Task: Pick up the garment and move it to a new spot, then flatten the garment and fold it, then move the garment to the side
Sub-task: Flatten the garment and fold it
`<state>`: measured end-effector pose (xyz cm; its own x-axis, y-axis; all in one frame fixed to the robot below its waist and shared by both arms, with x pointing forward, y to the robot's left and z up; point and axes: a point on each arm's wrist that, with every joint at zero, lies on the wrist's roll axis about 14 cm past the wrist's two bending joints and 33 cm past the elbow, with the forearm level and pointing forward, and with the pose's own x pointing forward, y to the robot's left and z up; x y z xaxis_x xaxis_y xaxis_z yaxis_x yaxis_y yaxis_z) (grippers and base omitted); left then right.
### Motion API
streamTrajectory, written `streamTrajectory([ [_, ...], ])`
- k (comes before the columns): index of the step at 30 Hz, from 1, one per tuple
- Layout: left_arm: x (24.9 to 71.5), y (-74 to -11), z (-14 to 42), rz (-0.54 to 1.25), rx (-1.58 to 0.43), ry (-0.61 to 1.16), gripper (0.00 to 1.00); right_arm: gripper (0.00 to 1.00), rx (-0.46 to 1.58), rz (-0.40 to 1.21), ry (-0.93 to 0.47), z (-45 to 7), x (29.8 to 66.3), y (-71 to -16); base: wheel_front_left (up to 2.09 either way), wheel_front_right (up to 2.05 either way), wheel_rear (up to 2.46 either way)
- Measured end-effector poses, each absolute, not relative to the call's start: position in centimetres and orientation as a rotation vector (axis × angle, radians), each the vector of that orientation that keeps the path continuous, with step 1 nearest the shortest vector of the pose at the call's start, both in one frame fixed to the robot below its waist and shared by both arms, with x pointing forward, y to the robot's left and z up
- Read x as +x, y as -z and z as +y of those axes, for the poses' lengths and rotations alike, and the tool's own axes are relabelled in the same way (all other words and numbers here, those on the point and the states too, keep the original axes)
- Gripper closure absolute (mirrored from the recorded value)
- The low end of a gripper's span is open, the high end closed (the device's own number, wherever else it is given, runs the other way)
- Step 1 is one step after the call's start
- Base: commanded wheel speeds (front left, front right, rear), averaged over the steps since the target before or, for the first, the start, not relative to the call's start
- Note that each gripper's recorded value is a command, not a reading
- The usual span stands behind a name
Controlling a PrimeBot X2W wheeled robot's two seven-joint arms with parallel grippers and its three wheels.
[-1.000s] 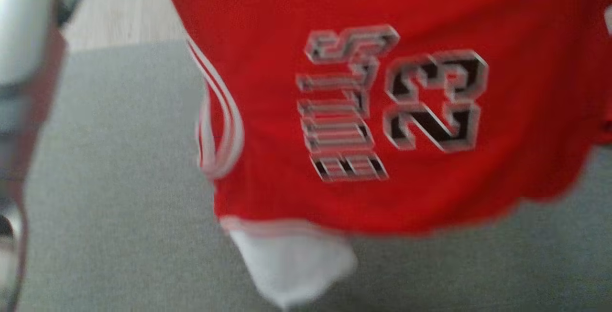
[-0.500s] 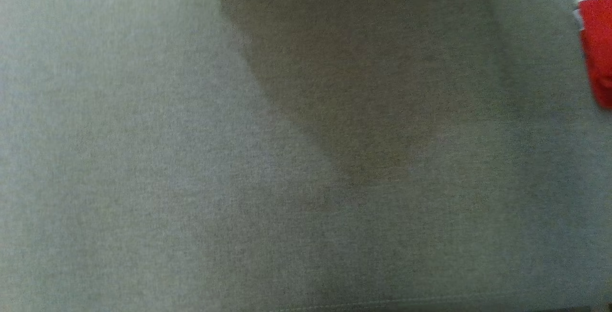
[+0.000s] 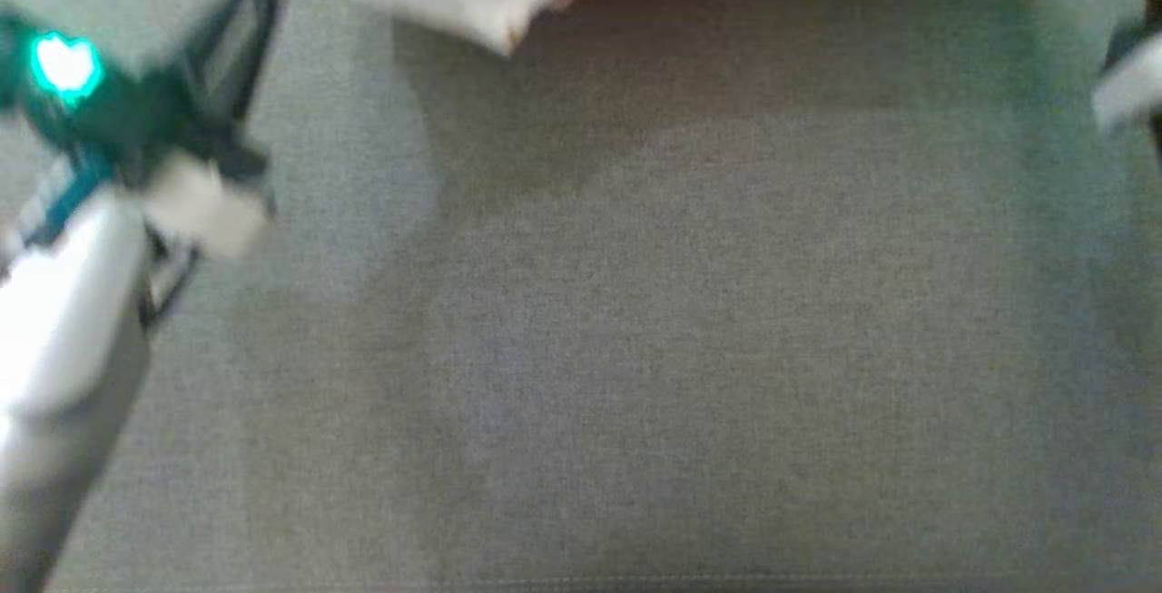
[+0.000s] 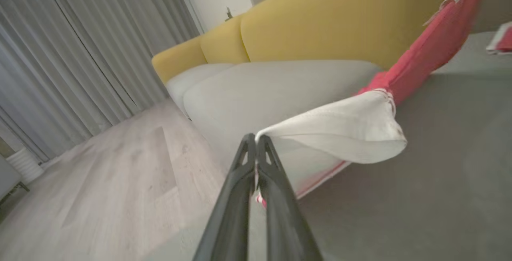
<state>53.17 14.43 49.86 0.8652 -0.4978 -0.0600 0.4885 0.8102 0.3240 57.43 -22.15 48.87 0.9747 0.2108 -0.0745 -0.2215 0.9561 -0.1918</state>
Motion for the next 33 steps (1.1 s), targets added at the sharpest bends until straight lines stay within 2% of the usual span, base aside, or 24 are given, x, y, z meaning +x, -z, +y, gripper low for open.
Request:
streamTrajectory([
  [1, 53.2, -49.9, 14.4, -0.028, 0.339, 0.527, 1.00, 1.00, -0.201, 0.054, -0.219, -22.2, 57.4, -48.9, 0.00, 0.00, 0.00],
  [9, 41.1, -44.3, 15.8, 0.176, 0.293, 0.527, 1.00, 1.00, -0.148, 0.138, -0.197, -23.7, 48.1, -45.9, 0.00, 0.00, 0.00],
  [15, 33.1, -43.5, 14.9, 0.277, 0.215, 0.510, 1.00, 1.00, -0.119, 0.186, -0.174, -24.7, 40.9, -44.7, 0.00, 0.00, 0.00],
  [19, 29.8, -43.5, 14.9, 0.315, 0.190, 0.511, 1.00, 1.00, -0.086, 0.228, -0.176, -24.1, 37.3, -43.7, 0.00, 0.00, 0.00],
  [25, 30.7, -44.3, 14.6, 0.288, 0.199, 0.520, 1.00, 1.00, -0.065, 0.280, -0.186, -22.9, 36.2, -42.9, 0.00, 0.00, 0.00],
  [33, 38.2, -47.6, 13.1, 0.144, 0.250, 0.552, 1.00, 1.00, -0.073, 0.247, -0.184, -22.5, 40.0, -43.7, 0.00, 0.00, 0.00],
])
